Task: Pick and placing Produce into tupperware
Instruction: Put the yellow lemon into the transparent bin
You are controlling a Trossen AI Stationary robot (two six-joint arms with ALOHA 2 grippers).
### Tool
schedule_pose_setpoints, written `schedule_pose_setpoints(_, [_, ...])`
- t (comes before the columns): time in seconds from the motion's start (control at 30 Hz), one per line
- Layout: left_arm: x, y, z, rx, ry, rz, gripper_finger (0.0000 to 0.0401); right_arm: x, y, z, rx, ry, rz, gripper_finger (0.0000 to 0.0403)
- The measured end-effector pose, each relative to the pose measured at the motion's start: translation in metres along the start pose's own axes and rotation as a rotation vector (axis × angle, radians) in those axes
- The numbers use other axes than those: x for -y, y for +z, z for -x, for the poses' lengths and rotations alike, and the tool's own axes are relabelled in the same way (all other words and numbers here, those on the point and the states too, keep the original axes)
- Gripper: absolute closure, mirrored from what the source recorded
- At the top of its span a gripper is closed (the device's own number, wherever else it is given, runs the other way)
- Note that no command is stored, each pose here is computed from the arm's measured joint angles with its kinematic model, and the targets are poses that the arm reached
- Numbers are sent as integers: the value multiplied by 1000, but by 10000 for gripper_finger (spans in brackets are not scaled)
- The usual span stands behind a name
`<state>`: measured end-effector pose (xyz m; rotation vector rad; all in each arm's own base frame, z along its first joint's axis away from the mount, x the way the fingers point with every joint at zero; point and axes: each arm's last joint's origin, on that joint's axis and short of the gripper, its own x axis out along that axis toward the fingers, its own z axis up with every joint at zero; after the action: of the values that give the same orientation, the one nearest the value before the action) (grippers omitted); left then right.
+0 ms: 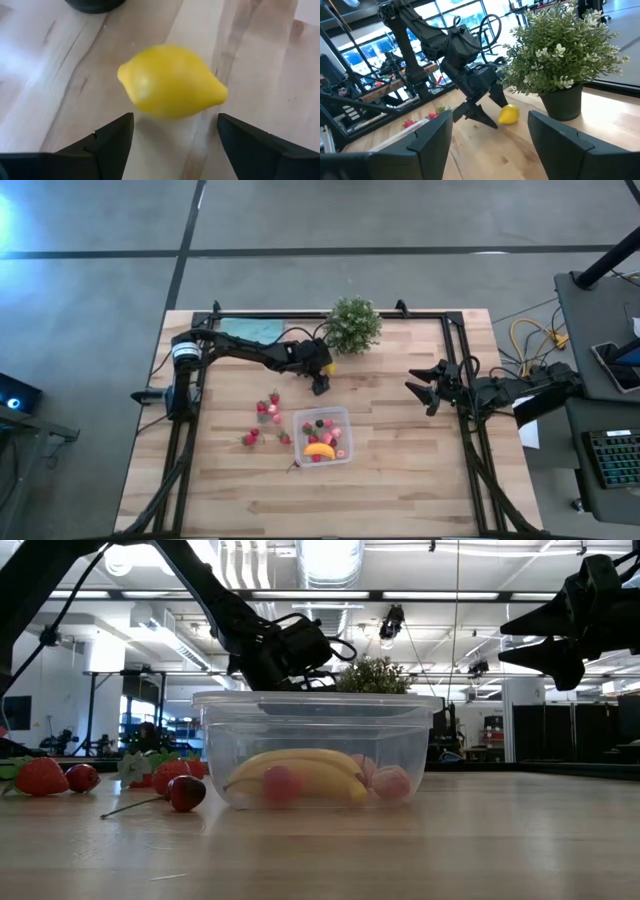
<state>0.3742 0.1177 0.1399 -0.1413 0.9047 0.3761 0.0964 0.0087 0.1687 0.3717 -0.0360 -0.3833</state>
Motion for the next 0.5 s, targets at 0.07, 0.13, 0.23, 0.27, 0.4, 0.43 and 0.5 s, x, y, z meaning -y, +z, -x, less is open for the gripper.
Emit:
schedule_pose_setpoints(0.07, [0, 1, 0, 9, 5, 15, 135, 0, 0, 0, 0, 0, 0, 152])
schedule_pose_setpoints(0.13, [-1, 3, 0, 27, 19, 63, 136, 0, 0, 0, 0, 0, 0, 154])
schedule_pose_setpoints(0.23, [-4, 7, 0, 79, 48, 133, 137, 0, 0, 0, 0, 0, 0, 153])
schedule_pose_setpoints(0.27, [-4, 9, 0, 98, 48, 147, 137, 0, 0, 0, 0, 0, 0, 152])
schedule_pose_setpoints(0.4, [-5, 14, 0, 148, 43, 153, 137, 0, 0, 0, 0, 0, 0, 149])
schedule_pose_setpoints(0.43, [-4, 15, 0, 155, 40, 154, 137, 0, 0, 0, 0, 0, 0, 149])
schedule_pose_setpoints(0.5, [-4, 15, 0, 163, 36, 155, 137, 0, 0, 0, 0, 0, 0, 151])
